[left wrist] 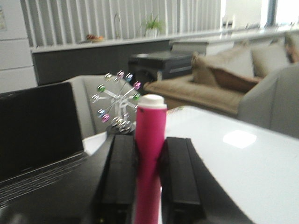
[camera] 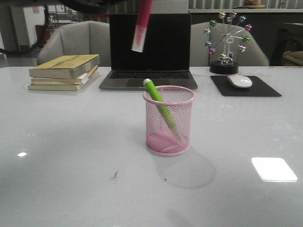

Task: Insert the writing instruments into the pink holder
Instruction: 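Lift the pink marker with the left gripper toward the holder, then insert the pink marker into the holder and open the left gripper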

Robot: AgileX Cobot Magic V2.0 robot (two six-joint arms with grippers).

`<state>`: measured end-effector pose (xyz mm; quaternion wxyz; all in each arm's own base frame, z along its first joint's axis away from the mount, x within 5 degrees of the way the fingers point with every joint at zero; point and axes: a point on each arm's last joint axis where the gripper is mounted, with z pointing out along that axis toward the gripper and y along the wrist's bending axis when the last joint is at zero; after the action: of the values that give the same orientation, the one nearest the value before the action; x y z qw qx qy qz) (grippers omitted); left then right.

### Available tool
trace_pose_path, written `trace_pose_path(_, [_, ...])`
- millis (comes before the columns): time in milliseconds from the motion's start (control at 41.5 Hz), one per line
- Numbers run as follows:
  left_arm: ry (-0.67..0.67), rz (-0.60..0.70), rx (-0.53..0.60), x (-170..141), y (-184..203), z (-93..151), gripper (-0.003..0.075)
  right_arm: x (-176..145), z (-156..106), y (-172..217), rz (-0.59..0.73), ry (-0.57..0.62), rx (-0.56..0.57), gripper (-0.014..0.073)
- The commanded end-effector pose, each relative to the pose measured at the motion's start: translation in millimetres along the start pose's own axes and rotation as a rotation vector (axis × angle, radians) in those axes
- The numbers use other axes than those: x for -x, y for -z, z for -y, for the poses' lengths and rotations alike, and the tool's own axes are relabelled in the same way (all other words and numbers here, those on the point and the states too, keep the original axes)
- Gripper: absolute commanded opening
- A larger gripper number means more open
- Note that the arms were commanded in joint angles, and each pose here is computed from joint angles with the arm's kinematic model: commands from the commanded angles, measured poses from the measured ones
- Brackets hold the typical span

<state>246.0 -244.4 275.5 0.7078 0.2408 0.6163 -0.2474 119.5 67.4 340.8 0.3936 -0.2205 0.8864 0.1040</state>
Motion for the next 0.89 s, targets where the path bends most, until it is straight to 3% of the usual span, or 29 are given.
trace_pose_path(0, [0.048,0.227,0.010,12,-5,8,0.0091,11,1,8,0.092,0.010,-0.007,0.0506])
trace_pose_path(121, [0.036,0.282,0.000,-11,-12,15,0.0091,11,1,8,0.092,0.010,-0.007,0.0506])
trace_pose_path(313, [0.027,0.179,-0.014,-42,-23,20,0.0092,11,1,8,0.092,0.010,-0.007,0.0506])
trace_pose_path(627, [0.021,0.080,-0.023,-63,-26,21,0.0102,11,1,8,0.092,0.010,-0.007,0.0506])
trace_pose_path(747, [0.022,0.080,-0.021,-63,-26,21,0.0208,11,1,8,0.092,0.010,-0.007,0.0506])
trace_pose_path(868, [0.022,0.080,-0.021,-63,-26,21,0.0375,11,1,8,0.092,0.010,-0.007,0.0506])
